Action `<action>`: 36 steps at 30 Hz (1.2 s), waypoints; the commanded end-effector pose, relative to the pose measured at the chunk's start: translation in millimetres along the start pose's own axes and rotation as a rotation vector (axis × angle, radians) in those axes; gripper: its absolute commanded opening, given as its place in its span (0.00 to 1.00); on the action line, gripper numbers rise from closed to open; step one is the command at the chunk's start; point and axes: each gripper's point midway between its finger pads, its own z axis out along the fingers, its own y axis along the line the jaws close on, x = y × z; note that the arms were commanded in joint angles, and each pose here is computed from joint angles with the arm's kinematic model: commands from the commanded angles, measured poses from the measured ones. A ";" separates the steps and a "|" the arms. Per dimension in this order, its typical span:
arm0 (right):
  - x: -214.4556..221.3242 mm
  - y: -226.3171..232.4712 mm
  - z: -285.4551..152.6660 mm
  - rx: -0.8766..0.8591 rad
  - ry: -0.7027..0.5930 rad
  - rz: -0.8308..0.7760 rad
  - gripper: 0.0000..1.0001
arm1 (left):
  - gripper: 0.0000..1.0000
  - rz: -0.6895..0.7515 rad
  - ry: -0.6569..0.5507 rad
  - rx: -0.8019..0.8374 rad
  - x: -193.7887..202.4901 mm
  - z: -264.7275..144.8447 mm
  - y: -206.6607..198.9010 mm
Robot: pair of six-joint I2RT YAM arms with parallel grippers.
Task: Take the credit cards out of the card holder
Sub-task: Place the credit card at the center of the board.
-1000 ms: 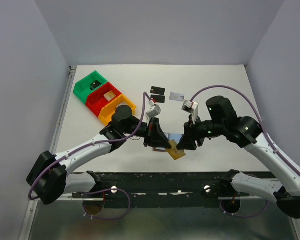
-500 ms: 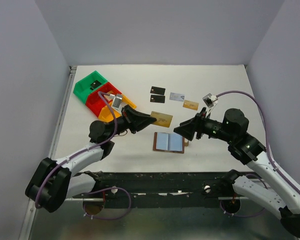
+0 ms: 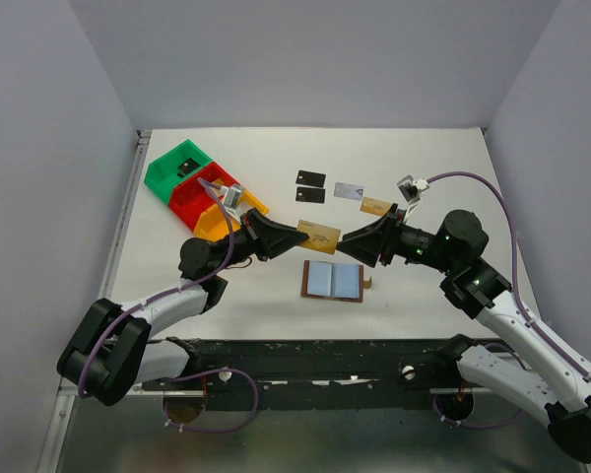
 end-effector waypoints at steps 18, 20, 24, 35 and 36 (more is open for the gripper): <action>12.4 -15.2 14.4 -0.009 0.053 0.052 0.44 | 0.00 0.205 -0.104 0.260 -23.5 -6.6 -71.5; 13.5 -16.3 15.7 -0.010 0.057 0.058 0.41 | 0.00 0.205 -0.101 0.261 -22.7 -7.0 -71.5; 13.8 -16.5 16.5 -0.027 0.052 0.058 0.36 | 0.00 0.199 -0.093 0.256 -20.3 -7.3 -69.3; 11.0 -12.9 16.9 -0.068 0.051 0.079 0.00 | 0.14 0.190 -0.059 0.256 -15.0 -7.0 -66.4; 10.2 -14.6 15.2 -0.061 0.051 0.082 0.00 | 0.37 0.194 -0.058 0.255 -15.3 -6.8 -65.7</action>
